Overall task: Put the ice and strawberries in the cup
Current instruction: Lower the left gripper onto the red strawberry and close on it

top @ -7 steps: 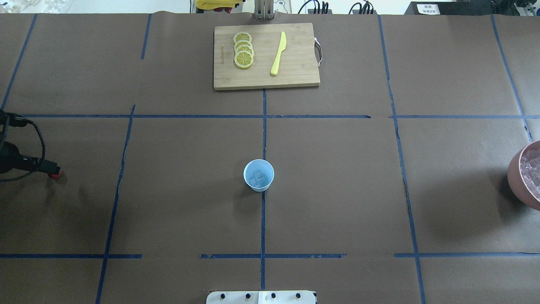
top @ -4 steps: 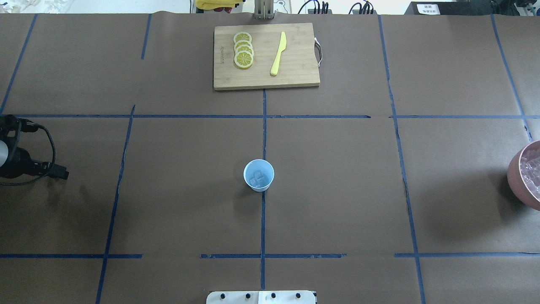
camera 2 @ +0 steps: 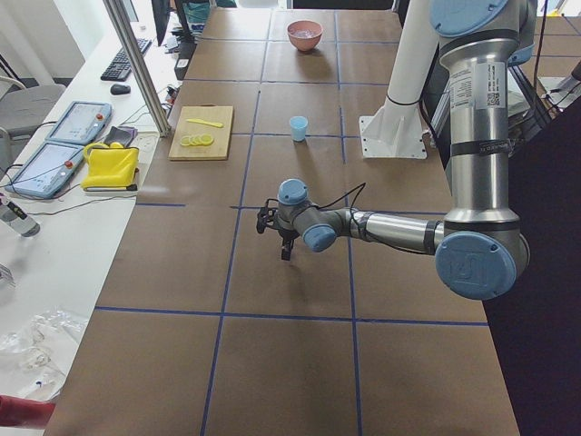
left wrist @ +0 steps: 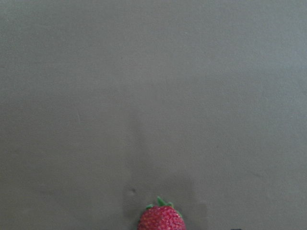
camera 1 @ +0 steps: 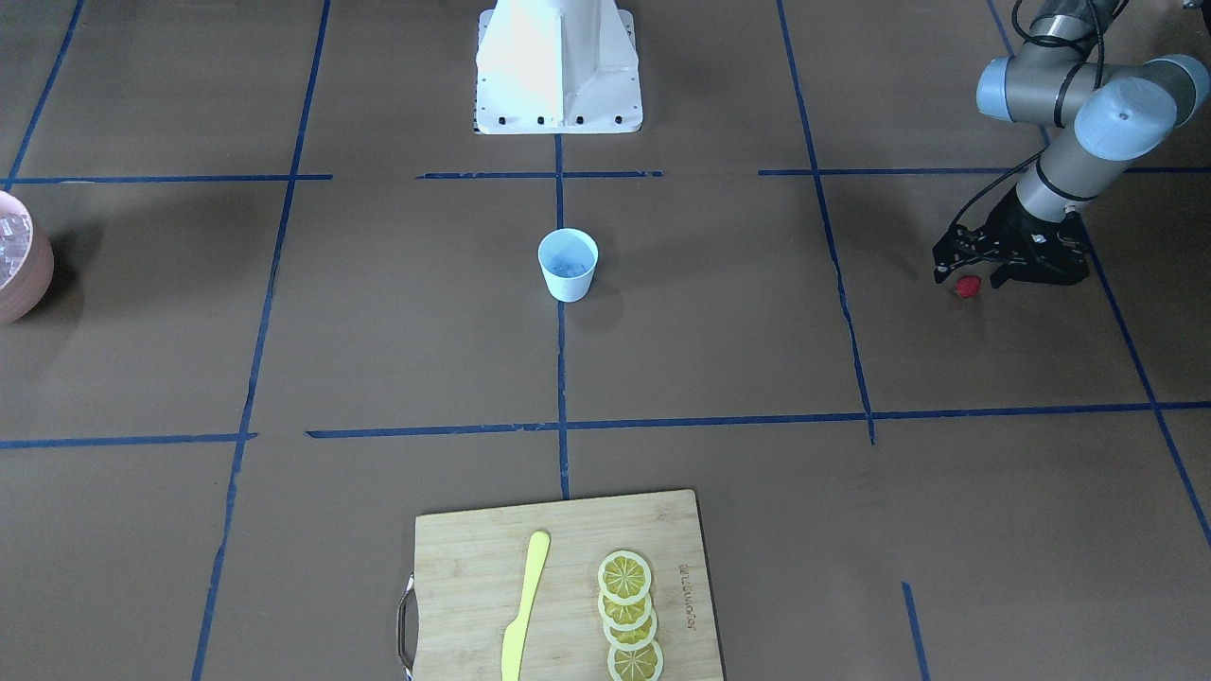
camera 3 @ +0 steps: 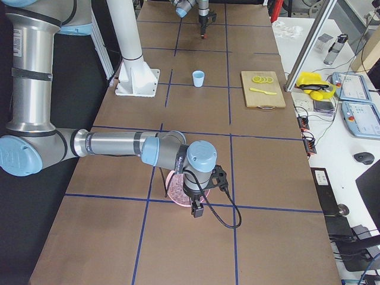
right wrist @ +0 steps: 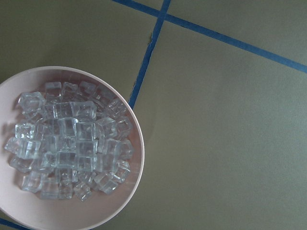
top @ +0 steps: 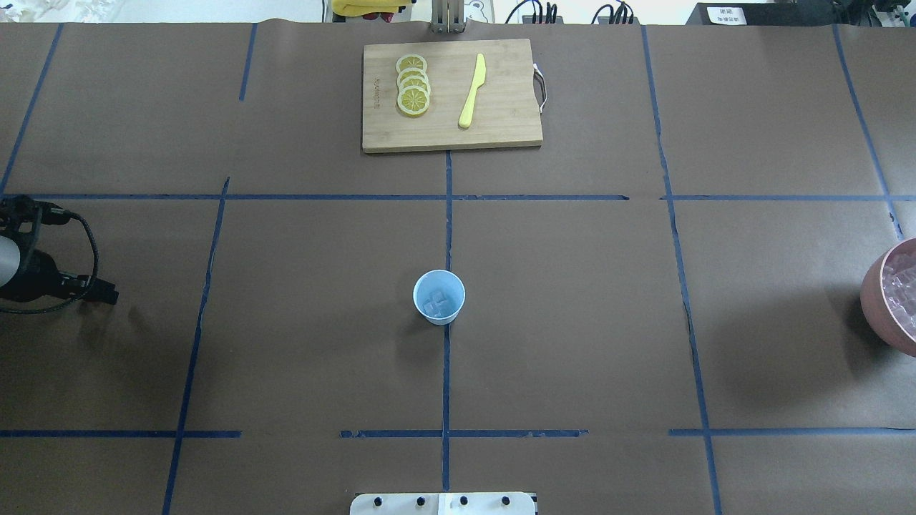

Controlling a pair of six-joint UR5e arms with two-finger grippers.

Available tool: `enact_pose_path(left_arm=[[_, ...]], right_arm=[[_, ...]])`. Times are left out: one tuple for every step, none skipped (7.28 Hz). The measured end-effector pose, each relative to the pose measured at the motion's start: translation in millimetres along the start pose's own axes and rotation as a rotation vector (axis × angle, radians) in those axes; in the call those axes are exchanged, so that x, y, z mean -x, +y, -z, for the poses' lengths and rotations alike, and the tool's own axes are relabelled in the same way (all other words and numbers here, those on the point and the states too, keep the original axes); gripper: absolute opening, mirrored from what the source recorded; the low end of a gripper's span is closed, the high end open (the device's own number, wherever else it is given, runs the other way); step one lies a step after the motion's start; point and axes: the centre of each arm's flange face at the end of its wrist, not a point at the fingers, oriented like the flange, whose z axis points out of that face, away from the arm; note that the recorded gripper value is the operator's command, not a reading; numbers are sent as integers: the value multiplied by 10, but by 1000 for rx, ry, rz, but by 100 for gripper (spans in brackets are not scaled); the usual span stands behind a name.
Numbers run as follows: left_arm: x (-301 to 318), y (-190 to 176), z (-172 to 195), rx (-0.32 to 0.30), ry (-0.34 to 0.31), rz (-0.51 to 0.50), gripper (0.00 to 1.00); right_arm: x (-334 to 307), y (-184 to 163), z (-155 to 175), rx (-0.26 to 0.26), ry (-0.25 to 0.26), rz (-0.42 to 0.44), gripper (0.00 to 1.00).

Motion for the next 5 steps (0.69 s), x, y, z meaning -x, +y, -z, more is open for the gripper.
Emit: enact_pose_path(left_arm=[[1, -4, -5, 0, -1, 1, 88], [5, -4, -9, 1, -2, 0, 74], [11, -4, -11, 2, -2, -2, 36], [19, 0, -11, 2, -3, -2, 7], [24, 4, -5, 1, -3, -4, 0]], right_arm=[[3, -2, 4, -1, 0, 1, 99], [5, -3, 7, -1, 1, 1, 99], [6, -5, 9, -3, 2, 3, 99], [5, -7, 10, -4, 3, 4, 99], [5, -8, 10, -5, 3, 4, 99]])
